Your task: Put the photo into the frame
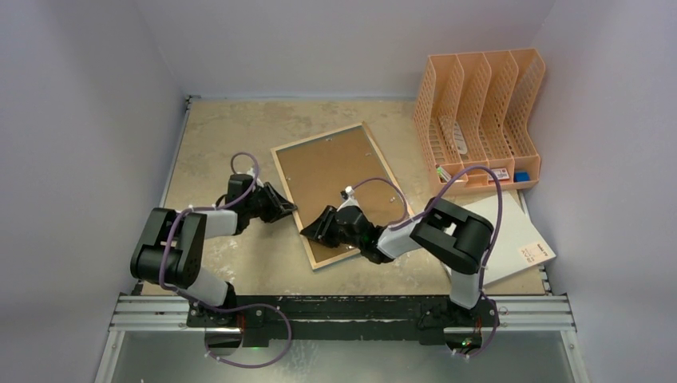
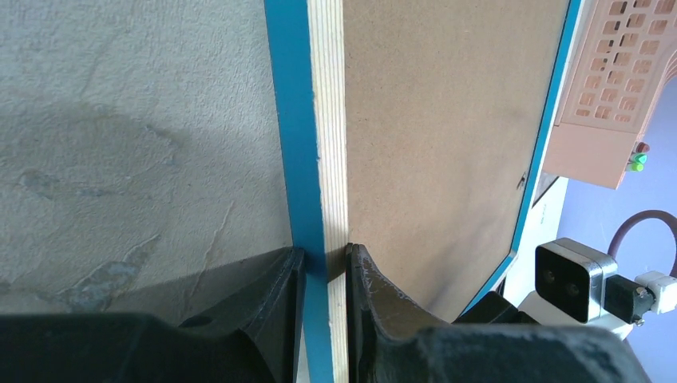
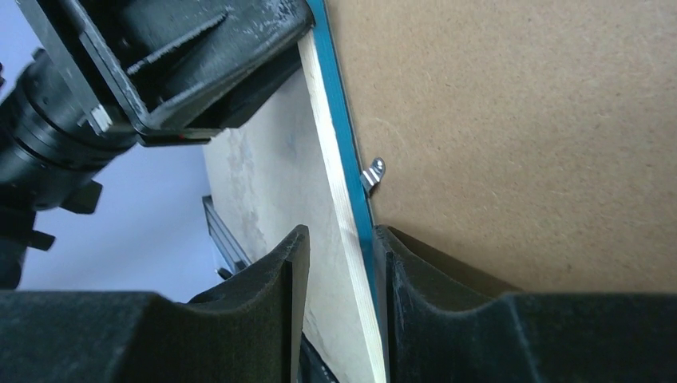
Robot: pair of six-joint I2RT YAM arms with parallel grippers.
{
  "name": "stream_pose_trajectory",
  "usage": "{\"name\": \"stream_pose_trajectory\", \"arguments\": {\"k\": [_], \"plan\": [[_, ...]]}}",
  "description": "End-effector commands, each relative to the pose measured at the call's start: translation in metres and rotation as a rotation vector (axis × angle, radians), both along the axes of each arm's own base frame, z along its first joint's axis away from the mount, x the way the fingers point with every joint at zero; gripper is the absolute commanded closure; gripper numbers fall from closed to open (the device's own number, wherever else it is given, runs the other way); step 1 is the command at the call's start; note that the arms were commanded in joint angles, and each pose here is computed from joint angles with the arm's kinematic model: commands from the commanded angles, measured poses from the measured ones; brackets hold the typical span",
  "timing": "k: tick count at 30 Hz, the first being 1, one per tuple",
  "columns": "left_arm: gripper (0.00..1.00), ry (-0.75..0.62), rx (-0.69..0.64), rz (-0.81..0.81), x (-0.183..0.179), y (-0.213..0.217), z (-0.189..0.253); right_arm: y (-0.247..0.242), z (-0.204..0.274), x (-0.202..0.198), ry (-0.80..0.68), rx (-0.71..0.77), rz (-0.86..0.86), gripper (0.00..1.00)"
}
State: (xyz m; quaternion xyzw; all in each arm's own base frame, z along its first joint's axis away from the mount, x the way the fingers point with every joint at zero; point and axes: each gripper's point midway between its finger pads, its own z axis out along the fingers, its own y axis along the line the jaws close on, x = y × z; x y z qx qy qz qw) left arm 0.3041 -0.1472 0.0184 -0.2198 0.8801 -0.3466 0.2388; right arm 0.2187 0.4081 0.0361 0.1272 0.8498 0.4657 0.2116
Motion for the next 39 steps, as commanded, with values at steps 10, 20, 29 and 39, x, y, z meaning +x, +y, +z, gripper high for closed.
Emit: {"name": "stream_pose_trajectory", "arguments": {"k": [10, 20, 29, 39], "plan": [[1.0, 0.215, 0.15, 0.034, -0.052, 0.026, -0.062, -0.005, -0.044, 0.026, -0.026, -0.096, -0.163, 0.6], [1.0, 0.205, 0.162, 0.062, -0.053, 0.03, -0.057, -0.019, -0.068, 0.044, -0.034, -0.246, -0.265, 0.6], [1.0, 0.207, 0.147, 0.075, -0.054, 0.029, -0.055, -0.003, -0.074, 0.048, -0.084, -0.235, -0.204, 0.61], [1.0, 0.198, 0.145, 0.084, -0.054, 0.03, -0.054, 0.001, -0.051, 0.039, -0.069, -0.159, -0.178, 0.59]]}}
